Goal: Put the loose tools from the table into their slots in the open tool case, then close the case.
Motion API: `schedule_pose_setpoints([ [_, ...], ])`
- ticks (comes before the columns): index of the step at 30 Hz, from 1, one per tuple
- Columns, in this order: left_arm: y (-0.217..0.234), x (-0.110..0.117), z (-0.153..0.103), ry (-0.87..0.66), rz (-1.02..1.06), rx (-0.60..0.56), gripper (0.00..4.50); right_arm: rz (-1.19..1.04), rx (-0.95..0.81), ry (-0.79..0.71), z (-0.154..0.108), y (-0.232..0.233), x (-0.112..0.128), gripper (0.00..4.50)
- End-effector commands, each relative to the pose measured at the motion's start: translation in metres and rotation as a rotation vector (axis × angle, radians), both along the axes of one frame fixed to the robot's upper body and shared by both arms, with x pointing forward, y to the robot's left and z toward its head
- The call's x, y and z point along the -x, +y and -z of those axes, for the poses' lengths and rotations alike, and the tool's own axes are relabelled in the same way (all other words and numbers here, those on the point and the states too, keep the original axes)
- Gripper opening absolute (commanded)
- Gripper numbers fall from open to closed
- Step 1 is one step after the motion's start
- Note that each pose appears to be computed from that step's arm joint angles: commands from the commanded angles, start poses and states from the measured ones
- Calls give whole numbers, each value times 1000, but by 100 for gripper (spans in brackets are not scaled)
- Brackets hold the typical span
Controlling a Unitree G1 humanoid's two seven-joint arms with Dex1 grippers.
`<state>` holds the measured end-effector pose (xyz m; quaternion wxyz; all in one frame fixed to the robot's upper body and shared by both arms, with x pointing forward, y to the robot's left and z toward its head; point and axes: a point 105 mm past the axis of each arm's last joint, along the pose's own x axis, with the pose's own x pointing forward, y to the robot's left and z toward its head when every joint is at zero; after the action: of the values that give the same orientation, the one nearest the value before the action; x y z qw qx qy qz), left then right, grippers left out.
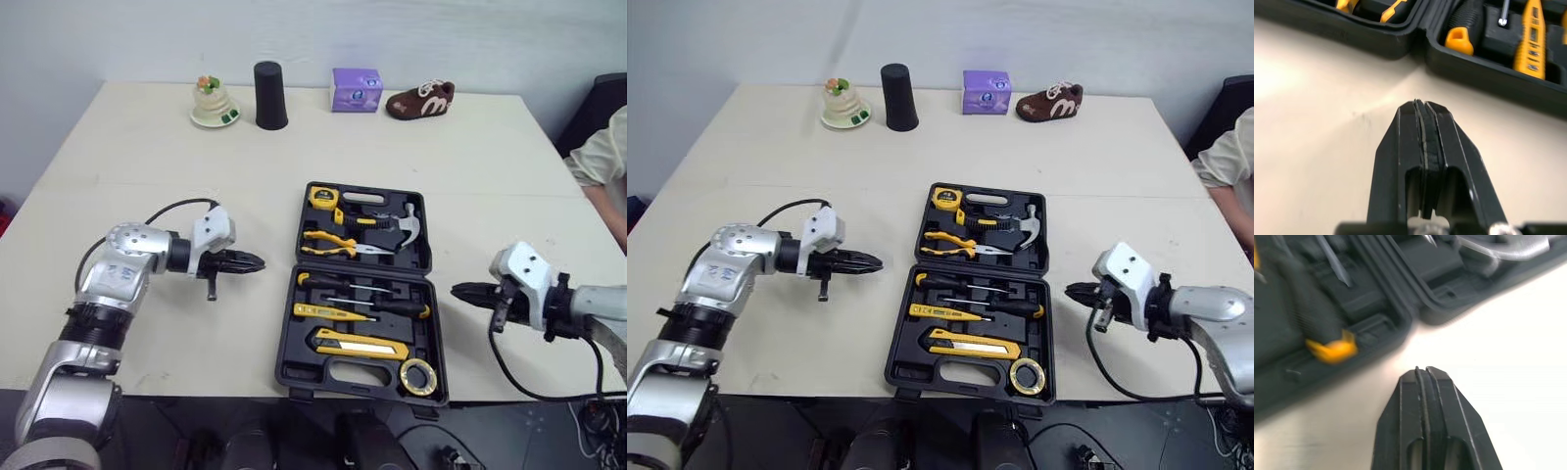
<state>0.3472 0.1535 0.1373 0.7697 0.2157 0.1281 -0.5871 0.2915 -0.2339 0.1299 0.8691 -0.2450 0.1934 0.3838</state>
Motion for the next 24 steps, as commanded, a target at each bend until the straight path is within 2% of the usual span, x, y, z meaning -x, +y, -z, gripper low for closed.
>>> schedule_pose_setpoints([
  [1,-11,-9,4,-32,-5,-14,3,-23,33,-36,3,13,-14,0],
  [6,-41,-11,9,-18,26,37,3,-39,21,-98,-3,34,-40,0],
  [10,-51,-11,15,-18,29,41,3,-65,18,-131,-10,46,-50,0],
  [18,-50,-11,17,-7,-2,54,3,-84,37,-125,-10,45,-50,0],
  [24,-23,-19,14,4,-115,9,3,-58,109,-121,-15,28,-46,0],
])
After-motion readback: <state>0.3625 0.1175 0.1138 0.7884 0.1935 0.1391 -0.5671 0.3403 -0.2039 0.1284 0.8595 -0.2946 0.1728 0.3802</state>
